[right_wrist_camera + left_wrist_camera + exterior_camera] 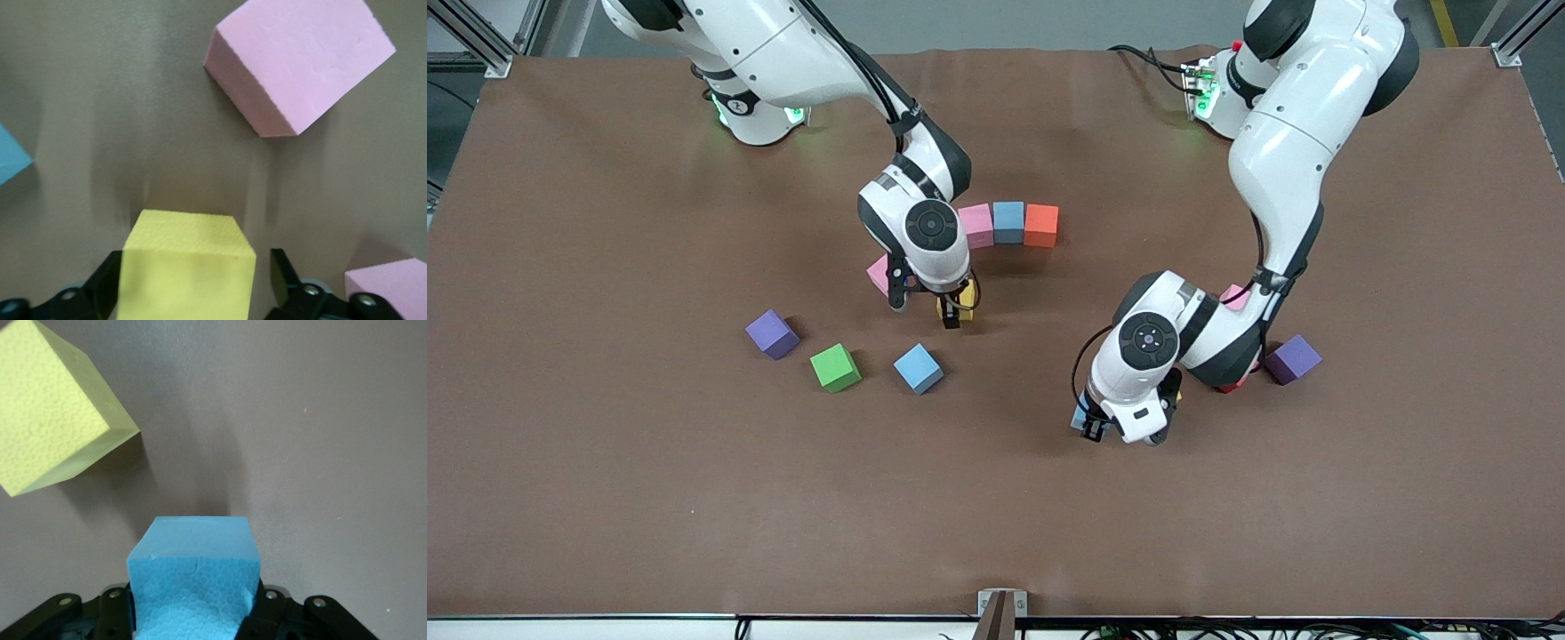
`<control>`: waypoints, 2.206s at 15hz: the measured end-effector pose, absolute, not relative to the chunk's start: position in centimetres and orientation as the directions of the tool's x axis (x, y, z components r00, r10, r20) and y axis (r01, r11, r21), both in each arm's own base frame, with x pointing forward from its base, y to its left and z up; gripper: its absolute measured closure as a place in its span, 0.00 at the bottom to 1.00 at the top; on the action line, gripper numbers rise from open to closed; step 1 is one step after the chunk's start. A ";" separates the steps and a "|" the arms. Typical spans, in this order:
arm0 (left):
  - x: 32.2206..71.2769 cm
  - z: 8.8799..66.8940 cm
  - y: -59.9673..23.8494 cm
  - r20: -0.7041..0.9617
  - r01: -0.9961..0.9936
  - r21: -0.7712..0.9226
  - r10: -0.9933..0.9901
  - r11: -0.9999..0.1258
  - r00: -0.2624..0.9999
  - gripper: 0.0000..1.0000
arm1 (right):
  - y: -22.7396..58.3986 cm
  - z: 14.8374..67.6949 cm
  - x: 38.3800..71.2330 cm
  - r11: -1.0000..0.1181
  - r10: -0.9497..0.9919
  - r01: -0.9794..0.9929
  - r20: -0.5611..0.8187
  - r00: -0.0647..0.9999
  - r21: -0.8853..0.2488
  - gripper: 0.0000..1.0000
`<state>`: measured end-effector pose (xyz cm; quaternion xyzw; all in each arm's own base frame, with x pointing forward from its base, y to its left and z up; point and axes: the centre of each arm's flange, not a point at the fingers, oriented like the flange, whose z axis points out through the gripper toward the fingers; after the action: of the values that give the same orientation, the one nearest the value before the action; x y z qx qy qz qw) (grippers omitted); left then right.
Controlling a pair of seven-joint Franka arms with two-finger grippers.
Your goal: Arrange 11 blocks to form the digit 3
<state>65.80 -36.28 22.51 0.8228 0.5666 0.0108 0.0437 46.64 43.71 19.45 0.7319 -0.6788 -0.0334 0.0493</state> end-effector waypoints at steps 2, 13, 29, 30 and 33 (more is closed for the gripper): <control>66.0 23.5 -36.1 -0.027 0.932 0.088 0.934 -0.352 0.355 0.45 | 43.6 19.4 46.7 -0.073 -0.997 -0.991 0.017 0.075 0.116 0.20; 66.2 24.1 -35.4 -0.035 0.939 0.077 0.940 -0.335 0.338 0.45 | 46.0 21.1 45.5 -0.733 -0.680 -0.678 -0.040 0.732 0.053 0.42; 66.2 24.2 -35.4 -0.034 0.939 0.076 0.940 -0.335 0.338 0.45 | 48.7 23.6 43.6 -0.999 -0.018 -0.019 0.055 0.998 0.027 0.42; 66.2 24.2 -35.4 -0.034 0.939 0.076 0.940 -0.335 0.338 0.45 | 48.8 23.2 43.2 -1.000 -0.007 -0.008 0.059 0.998 0.023 0.42; 66.2 24.2 -35.5 -0.035 0.939 0.076 0.940 -0.336 0.339 0.45 | 48.4 21.2 41.5 -1.000 0.015 0.015 0.063 0.998 0.001 0.42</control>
<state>66.17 -35.46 24.25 0.8173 0.5747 0.0074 0.0413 41.47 48.37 21.17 0.9995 0.0074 0.0316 0.0001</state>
